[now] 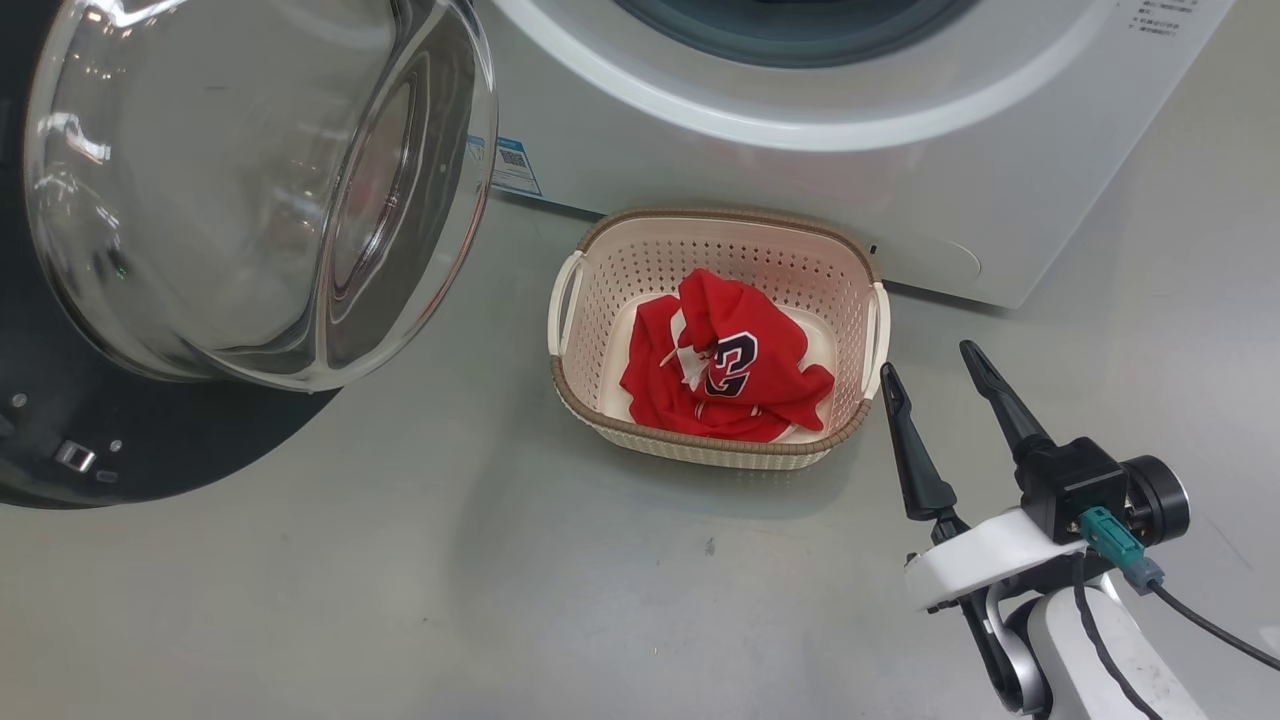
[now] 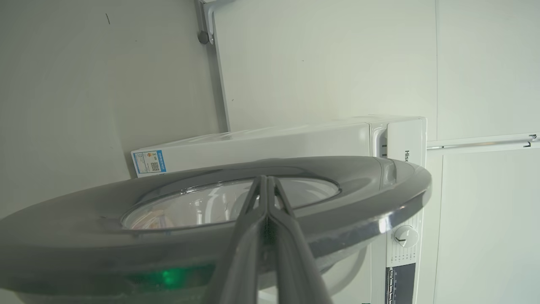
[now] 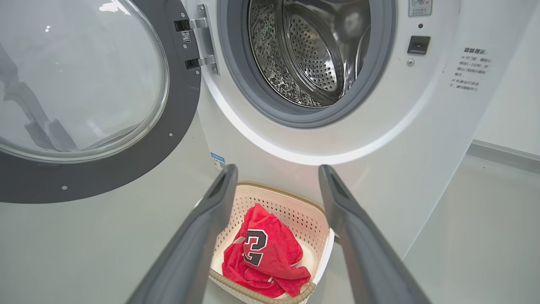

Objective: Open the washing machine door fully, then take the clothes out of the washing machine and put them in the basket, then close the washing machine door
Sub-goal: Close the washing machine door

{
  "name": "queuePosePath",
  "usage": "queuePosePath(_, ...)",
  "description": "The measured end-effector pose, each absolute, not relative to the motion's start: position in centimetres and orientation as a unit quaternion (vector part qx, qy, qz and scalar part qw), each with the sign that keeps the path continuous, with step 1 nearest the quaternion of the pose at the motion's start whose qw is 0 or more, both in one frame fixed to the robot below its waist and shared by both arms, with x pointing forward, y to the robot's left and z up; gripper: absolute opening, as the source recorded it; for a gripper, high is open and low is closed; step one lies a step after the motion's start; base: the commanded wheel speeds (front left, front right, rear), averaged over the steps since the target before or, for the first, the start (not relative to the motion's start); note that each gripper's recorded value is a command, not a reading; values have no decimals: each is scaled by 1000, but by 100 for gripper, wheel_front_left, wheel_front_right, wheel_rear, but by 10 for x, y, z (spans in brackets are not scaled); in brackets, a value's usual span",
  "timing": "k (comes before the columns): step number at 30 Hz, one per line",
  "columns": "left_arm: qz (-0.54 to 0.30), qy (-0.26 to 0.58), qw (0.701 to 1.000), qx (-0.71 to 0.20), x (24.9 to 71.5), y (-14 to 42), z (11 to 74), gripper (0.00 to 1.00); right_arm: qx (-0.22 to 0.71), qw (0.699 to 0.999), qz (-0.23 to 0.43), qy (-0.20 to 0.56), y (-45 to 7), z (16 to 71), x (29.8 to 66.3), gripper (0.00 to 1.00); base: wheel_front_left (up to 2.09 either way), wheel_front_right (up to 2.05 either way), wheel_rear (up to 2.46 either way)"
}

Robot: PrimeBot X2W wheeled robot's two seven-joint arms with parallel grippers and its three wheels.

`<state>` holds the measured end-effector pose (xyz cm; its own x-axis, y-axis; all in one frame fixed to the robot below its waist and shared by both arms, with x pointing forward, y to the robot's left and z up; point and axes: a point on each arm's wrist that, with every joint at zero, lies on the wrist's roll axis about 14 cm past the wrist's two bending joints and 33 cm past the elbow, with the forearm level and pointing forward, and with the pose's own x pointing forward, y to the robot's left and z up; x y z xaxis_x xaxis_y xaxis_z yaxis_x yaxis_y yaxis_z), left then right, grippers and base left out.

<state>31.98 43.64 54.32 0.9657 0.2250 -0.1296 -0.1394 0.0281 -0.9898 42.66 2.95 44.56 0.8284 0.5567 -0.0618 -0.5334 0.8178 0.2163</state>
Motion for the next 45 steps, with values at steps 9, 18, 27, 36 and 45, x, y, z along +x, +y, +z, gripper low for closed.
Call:
queuePosePath(9,60,-9,706,-706,324,414,550,0,91,952,286,61,29,447,426,100,0,0,0)
queuePosePath(18,-4,12,704,-710,324,392,563,0,88,953,285,50,28,456,423,100,0,0,0)
queuePosePath(27,-50,38,709,-702,321,371,568,0,89,955,281,41,26,464,419,100,0,0,0)
queuePosePath(36,-108,72,707,-695,324,340,572,0,93,958,270,33,20,472,415,100,0,0,0)
queuePosePath(45,-158,102,704,-685,333,311,576,0,97,963,251,25,8,477,412,100,0,0,0)
